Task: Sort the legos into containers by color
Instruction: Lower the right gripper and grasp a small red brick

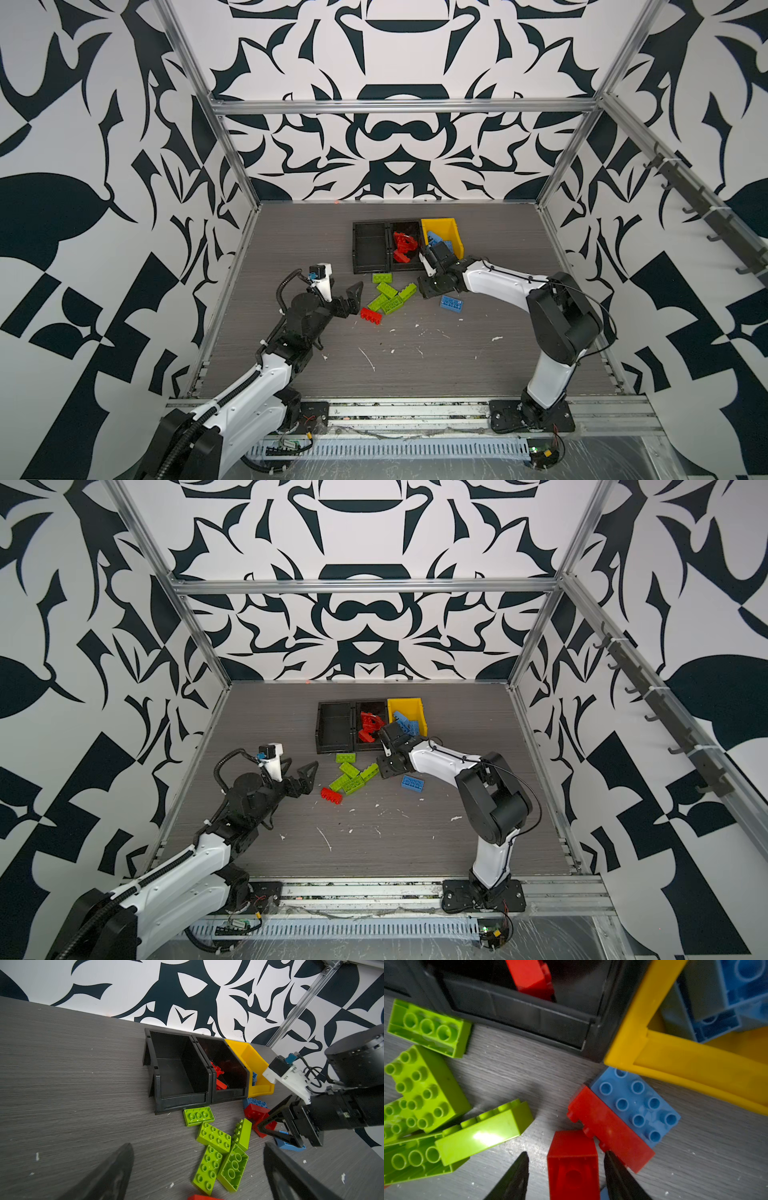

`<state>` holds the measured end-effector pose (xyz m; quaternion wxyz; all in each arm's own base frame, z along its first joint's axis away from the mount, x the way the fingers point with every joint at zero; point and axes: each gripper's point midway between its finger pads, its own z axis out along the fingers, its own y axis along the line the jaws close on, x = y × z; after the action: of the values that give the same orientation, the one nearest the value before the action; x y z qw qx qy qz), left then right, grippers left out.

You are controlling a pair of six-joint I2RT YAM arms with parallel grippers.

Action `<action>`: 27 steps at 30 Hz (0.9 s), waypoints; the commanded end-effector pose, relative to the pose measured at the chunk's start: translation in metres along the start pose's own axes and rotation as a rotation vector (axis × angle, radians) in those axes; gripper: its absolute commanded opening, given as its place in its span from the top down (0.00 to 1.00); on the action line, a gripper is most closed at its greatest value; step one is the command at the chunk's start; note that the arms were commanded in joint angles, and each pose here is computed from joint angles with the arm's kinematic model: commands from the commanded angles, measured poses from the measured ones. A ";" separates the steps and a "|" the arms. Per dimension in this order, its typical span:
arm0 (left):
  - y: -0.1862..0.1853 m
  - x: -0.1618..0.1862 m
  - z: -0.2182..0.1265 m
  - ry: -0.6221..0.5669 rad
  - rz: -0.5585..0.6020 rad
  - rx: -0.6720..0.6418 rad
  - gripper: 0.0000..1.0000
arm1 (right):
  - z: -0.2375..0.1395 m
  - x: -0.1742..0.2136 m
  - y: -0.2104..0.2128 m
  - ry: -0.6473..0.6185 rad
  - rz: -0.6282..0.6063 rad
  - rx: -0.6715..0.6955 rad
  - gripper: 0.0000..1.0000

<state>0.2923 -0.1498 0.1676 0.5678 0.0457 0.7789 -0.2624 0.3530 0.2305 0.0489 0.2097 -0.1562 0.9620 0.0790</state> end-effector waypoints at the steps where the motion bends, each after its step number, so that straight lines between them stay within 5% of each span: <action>1: -0.003 -0.007 -0.001 -0.022 0.004 0.005 0.00 | -0.005 -0.017 0.002 -0.039 -0.014 0.012 0.40; 27: -0.001 -0.006 -0.001 -0.020 0.005 -0.002 0.00 | -0.020 -0.016 0.002 -0.052 -0.035 0.034 0.61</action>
<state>0.2926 -0.1493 0.1676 0.5682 0.0446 0.7791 -0.2612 0.3590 0.2316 0.0504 0.2133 -0.1686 0.9605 0.0586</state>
